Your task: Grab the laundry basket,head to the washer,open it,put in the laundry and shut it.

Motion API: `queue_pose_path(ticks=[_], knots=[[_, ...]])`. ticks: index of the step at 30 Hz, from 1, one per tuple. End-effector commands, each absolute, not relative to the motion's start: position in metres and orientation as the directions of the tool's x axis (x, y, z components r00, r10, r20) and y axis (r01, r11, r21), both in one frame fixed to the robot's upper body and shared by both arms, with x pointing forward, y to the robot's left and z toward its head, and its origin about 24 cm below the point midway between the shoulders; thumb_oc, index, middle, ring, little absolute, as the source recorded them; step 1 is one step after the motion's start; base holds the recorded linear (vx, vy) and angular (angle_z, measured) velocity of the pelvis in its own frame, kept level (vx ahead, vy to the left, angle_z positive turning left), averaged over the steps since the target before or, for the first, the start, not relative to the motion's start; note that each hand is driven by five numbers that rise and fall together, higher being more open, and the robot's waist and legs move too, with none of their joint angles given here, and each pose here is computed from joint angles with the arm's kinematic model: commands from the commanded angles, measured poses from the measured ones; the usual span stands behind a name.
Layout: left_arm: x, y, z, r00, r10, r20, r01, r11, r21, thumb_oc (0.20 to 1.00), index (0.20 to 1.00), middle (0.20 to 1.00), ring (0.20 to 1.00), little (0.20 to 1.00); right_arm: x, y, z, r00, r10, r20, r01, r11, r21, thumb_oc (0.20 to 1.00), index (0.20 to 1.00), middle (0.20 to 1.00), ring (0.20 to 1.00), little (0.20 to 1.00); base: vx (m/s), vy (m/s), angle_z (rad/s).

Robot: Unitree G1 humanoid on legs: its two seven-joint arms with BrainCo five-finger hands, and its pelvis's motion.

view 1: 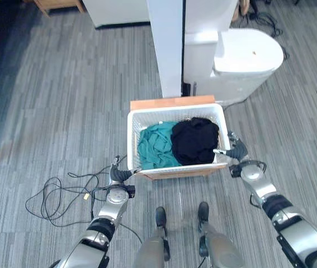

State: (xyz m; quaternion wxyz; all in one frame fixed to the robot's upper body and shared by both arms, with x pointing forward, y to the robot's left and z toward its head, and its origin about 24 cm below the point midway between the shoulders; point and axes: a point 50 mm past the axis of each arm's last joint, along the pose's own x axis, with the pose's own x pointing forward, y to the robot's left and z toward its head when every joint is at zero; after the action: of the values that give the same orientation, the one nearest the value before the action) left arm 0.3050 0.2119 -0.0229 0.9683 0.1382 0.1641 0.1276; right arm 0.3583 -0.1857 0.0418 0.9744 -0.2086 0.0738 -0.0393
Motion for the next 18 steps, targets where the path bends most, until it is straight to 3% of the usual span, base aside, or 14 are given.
queue_pose_path(ticks=[1,5,6,7,8,14,18], knots=[[0.322,0.218,-0.002,0.931,0.305,-0.2,-0.224,0.911,0.345,1.0,1.0,1.0,1.0,1.0,0.362,-0.176,0.045,0.986,-0.11,-0.122,0.054,0.918,-0.394,1.0,1.0,1.0,1.0,1.0,-0.04,-0.003,0.1],[0.328,0.194,-0.004,0.946,0.237,-0.221,-0.147,0.922,0.359,1.0,1.0,1.0,1.0,1.0,0.361,-0.155,0.036,0.983,-0.052,-0.174,-0.014,0.934,-0.357,1.0,1.0,1.0,1.0,1.0,-0.01,-0.006,0.04],[0.326,0.192,-0.006,0.948,0.231,-0.221,-0.143,0.925,0.351,0.73,0.73,0.73,0.73,0.73,0.359,-0.151,0.034,0.984,-0.037,-0.175,-0.026,0.94,-0.34,1.0,1.0,1.0,1.0,1.0,0.0,0.0,0.0],[0.325,0.188,-0.006,0.951,0.215,-0.222,-0.131,0.93,0.344,0.2,0.2,0.2,0.2,0.2,0.357,-0.147,0.032,0.984,-0.017,-0.178,-0.039,0.95,-0.309,0.473,0.473,0.473,0.473,0.473,0.0,0.0,0.0],[0.322,0.183,-0.007,0.957,0.196,-0.213,-0.122,0.94,0.319,0.2,0.2,0.2,0.2,0.2,0.352,-0.143,0.029,0.985,0.002,-0.174,-0.051,0.96,-0.275,0.2,0.2,0.2,0.2,0.2,0.03,-0.016,0.02],[0.304,0.172,0.01,0.987,0.141,-0.077,-0.129,0.981,0.143,0.2,0.2,0.2,0.2,0.2,0.331,-0.142,0.048,0.998,0.068,0.003,-0.067,0.985,-0.161,0.2,0.2,0.2,0.2,0.2,0.02,-0.013,-0.01],[0.286,0.176,0.015,0.995,0.096,-0.038,-0.091,0.989,0.117,0.2,0.2,0.2,0.2,0.2,0.311,-0.156,0.055,0.993,0.09,0.075,-0.074,0.977,-0.199,0.2,0.2,0.2,0.2,0.2,0.09,-0.052,0.04]])
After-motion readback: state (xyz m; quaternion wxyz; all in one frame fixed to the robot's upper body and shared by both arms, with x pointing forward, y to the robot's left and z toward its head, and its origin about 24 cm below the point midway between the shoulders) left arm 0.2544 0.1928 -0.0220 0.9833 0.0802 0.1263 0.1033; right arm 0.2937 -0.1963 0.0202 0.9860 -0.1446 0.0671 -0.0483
